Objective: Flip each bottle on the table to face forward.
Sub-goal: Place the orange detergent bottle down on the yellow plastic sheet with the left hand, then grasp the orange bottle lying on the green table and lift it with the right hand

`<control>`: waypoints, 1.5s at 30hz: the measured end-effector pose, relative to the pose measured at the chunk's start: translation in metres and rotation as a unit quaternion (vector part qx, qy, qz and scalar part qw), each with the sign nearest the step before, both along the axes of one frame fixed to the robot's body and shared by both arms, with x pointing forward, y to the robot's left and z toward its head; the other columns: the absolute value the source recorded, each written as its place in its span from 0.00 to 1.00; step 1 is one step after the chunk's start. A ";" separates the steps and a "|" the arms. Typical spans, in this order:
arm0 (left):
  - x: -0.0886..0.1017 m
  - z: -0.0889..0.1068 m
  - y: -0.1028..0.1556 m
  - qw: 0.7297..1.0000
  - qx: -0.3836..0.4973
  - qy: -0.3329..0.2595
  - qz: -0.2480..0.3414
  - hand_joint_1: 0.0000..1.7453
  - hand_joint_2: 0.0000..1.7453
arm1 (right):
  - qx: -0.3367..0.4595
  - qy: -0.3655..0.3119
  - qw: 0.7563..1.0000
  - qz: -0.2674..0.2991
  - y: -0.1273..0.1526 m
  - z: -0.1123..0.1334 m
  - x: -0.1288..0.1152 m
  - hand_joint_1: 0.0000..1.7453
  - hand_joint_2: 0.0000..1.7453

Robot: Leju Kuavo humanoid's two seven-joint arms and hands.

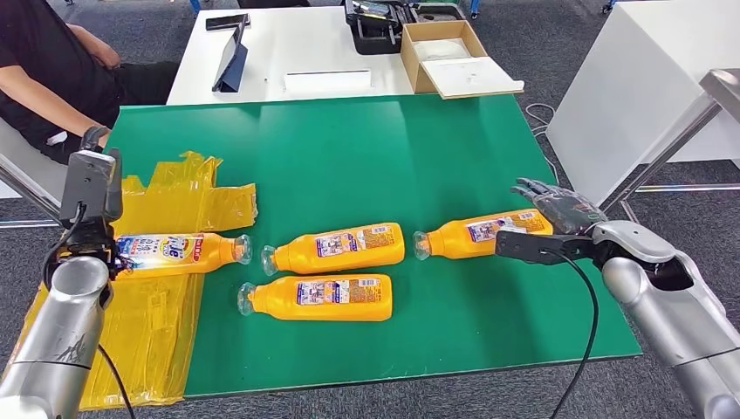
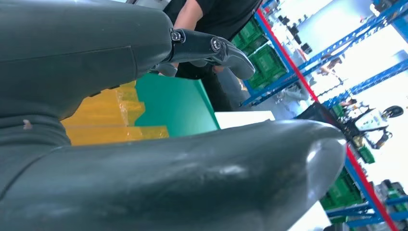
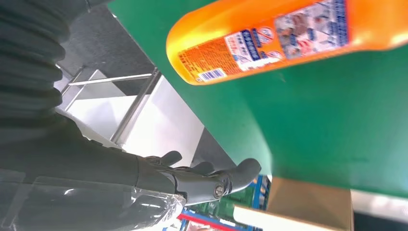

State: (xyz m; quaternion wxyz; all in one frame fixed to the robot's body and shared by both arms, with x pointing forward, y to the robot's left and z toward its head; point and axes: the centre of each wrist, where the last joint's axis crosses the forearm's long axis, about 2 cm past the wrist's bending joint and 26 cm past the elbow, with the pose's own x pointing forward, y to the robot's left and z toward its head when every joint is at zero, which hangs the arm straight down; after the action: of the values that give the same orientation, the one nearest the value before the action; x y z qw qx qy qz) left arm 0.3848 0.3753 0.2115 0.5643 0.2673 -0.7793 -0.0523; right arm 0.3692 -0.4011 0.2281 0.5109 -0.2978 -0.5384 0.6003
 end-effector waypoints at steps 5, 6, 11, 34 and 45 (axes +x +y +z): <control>-0.001 0.003 0.006 1.000 -0.005 -0.017 0.009 0.00 0.00 | -0.039 0.018 0.999 0.005 -0.004 -0.001 0.012 0.00 1.00; -0.001 0.003 0.006 1.000 -0.006 -0.018 0.010 0.00 0.00 | -0.047 0.021 0.999 0.006 -0.003 -0.002 0.014 0.00 1.00; -0.002 0.004 0.006 0.999 -0.014 -0.032 0.013 0.00 0.00 | -0.083 0.035 0.996 0.013 0.002 -0.005 0.027 0.00 1.00; 0.009 0.014 -0.008 0.998 -0.031 -0.056 -0.009 0.00 0.00 | -0.155 0.087 0.984 0.022 0.030 -0.042 0.050 0.00 1.00; 0.009 0.012 -0.013 0.998 -0.035 -0.049 -0.016 0.00 0.00 | -0.216 0.090 0.972 -0.004 0.022 -0.073 0.037 0.00 1.00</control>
State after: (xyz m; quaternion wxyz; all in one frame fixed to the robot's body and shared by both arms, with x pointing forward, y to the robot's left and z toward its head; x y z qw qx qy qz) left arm 0.3936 0.3628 0.2231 0.5333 0.2366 -0.8119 -0.0209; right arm 0.4063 -0.3791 0.1549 0.4831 -0.3480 -0.3469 0.7246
